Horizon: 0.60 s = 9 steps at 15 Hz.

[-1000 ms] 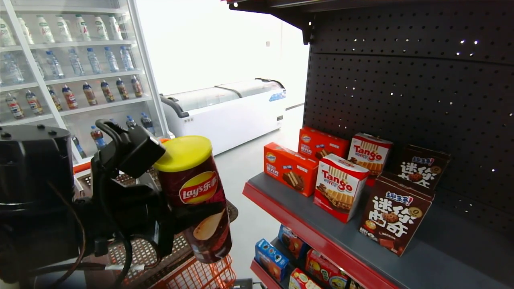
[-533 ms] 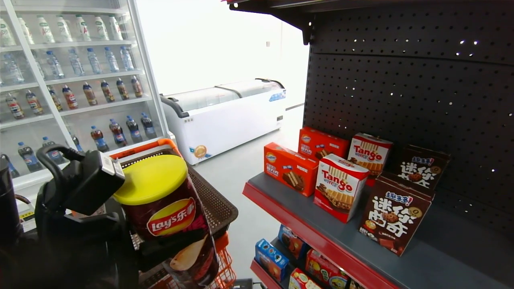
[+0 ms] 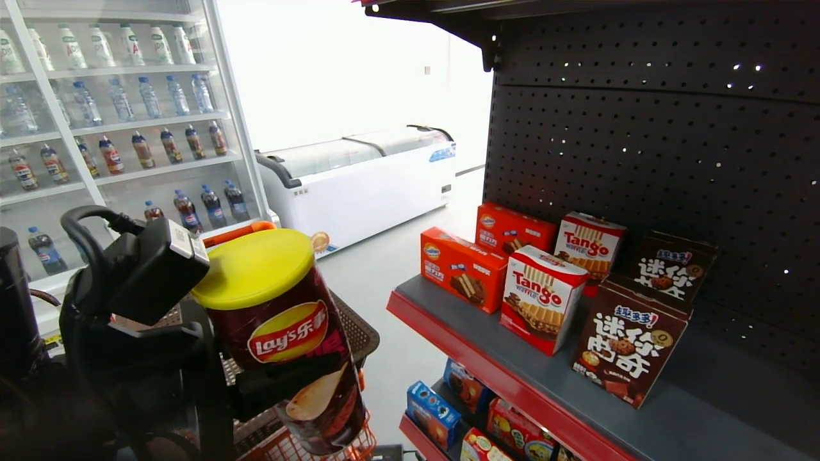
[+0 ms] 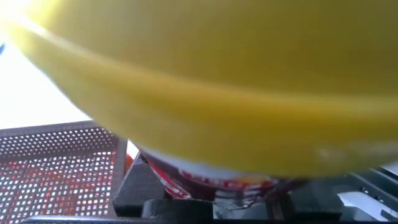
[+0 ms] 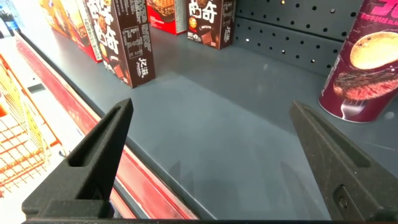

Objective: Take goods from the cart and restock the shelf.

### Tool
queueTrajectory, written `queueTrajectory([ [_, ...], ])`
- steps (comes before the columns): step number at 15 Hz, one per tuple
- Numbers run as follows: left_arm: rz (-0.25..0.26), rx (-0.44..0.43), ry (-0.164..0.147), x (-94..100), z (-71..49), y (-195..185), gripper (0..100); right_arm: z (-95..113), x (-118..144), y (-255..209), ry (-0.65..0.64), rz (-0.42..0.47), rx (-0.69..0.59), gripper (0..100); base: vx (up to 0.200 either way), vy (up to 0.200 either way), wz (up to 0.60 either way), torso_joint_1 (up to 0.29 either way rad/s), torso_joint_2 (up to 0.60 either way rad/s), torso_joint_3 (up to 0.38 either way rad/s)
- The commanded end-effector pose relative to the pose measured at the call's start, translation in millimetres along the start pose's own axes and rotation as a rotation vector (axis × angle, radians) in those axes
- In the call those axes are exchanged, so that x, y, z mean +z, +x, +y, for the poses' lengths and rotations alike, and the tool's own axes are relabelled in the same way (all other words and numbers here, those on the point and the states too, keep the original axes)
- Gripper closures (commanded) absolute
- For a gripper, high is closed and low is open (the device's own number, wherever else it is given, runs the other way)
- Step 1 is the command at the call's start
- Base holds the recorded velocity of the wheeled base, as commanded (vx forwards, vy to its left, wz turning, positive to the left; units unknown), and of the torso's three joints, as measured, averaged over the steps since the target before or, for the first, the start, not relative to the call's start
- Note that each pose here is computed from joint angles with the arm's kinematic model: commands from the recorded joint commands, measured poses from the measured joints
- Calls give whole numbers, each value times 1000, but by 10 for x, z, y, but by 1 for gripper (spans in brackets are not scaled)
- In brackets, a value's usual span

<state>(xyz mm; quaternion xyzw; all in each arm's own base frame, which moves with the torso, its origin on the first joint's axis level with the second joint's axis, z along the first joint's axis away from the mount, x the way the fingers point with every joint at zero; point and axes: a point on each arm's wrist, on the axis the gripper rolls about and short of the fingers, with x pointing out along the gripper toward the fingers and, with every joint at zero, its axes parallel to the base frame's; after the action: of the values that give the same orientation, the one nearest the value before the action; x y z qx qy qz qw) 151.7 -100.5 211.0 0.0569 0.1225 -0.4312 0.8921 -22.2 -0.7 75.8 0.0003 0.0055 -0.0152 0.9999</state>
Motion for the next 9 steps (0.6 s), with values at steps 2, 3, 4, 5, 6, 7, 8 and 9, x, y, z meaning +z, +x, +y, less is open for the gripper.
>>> queueTrajectory([
  [2,20,-14,-4,-18,-2,73,100,0,0,1,-1,1,0,0,0,0,-600,-2,-2,5],
  [3,22,-16,-4,-20,-4,77,100,0,0,1,-1,1,0,0,0,0,-600,-2,-2,-7],
  [4,26,-18,-5,-25,-3,89,100,0,0,1,-1,1,0,0,0,0,-600,17,-2,-2],
  [5,25,-21,-4,-21,-7,94,100,0,0,0,-1,0,0,0,0,0,-600,2,2,-2],
  [6,19,-36,3,2,-36,103,100,0,0,1,-1,1,0,0,0,0,-600,-2,-2,2],
  [7,15,-52,9,18,-66,111,100,0,0,1,-1,1,0,0,0,0,-600,2,2,2],
  [8,8,-63,15,42,-90,117,100,0,0,1,-1,1,0,0,0,0,0,0,0,0],
  [9,6,-74,19,50,-108,125,100,0,0,1,-1,1,0,0,0,0,0,0,0,0],
])
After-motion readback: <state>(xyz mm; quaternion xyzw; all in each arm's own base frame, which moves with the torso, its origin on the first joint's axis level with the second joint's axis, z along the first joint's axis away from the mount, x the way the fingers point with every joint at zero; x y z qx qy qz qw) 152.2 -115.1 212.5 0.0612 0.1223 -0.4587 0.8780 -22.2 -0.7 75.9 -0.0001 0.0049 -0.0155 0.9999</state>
